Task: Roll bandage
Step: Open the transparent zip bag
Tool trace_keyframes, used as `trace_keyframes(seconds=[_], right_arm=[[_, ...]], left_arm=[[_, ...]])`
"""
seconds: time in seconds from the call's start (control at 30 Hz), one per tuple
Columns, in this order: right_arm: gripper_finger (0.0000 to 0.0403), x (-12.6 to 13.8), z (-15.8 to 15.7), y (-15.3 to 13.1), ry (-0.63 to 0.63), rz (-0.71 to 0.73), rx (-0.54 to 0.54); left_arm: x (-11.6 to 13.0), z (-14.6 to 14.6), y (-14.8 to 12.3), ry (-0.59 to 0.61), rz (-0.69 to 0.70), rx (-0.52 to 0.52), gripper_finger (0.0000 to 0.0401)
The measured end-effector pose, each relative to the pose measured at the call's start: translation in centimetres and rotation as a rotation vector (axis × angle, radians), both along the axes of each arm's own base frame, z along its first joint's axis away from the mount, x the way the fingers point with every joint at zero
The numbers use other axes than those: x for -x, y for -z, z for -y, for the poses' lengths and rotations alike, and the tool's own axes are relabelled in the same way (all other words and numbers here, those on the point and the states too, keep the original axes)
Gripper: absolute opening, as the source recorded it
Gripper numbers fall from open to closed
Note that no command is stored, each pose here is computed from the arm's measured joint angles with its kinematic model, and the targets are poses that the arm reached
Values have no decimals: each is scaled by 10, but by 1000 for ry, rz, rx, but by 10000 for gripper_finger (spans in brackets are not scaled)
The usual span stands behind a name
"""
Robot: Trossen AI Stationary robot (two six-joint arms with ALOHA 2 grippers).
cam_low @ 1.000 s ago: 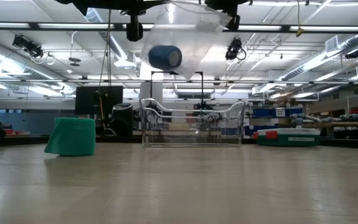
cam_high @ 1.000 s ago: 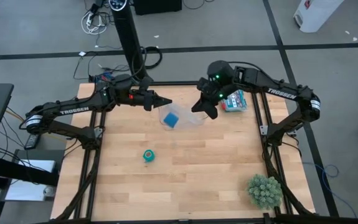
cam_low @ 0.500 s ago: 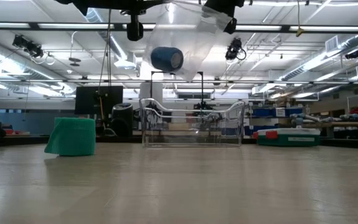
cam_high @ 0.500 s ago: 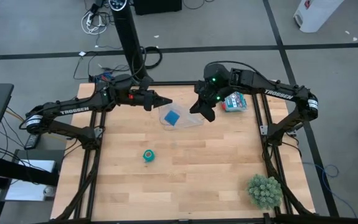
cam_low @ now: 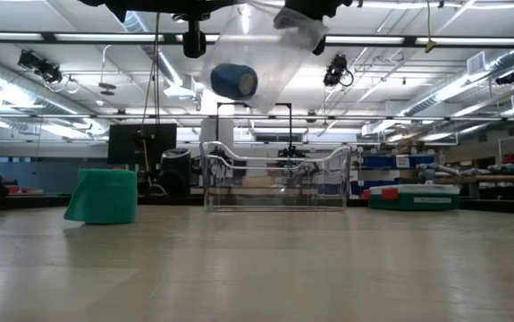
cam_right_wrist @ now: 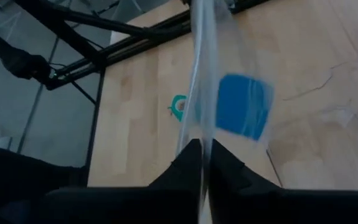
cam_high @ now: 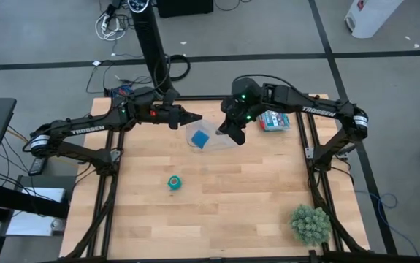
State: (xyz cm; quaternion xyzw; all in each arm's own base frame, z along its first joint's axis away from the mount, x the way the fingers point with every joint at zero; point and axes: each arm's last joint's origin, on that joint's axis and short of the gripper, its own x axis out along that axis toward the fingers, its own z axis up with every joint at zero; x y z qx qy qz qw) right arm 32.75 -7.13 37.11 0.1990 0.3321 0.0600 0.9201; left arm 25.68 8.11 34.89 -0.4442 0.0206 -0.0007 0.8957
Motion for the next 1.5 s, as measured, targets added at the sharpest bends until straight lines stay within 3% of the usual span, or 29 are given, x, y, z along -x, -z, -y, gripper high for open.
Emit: trace_keyframes(seconds=[0.3, 0.47, 0.77, 1.07, 1.27, 1.5], right_arm=[[1, 1, 10, 2, 50, -14, -12], [0, 11, 15, 4, -8, -70, -155], [0, 18, 5, 13, -42, -203, -238], [0, 2, 3, 38, -61, -311, -257], [0, -17, 5, 62, -69, -360, -265], [0, -33, 5, 66, -71, -277, -264]], left_arm=[[-1, 6, -1, 77, 9, -22, 15], [-4, 15, 0, 94, 8, -87, 48], [-4, 23, 17, 108, -160, -93, 103], [-8, 34, 21, 81, -194, -256, 106], [-13, 39, 26, 80, -215, -303, 106], [-20, 43, 33, 94, -245, -421, 106]])
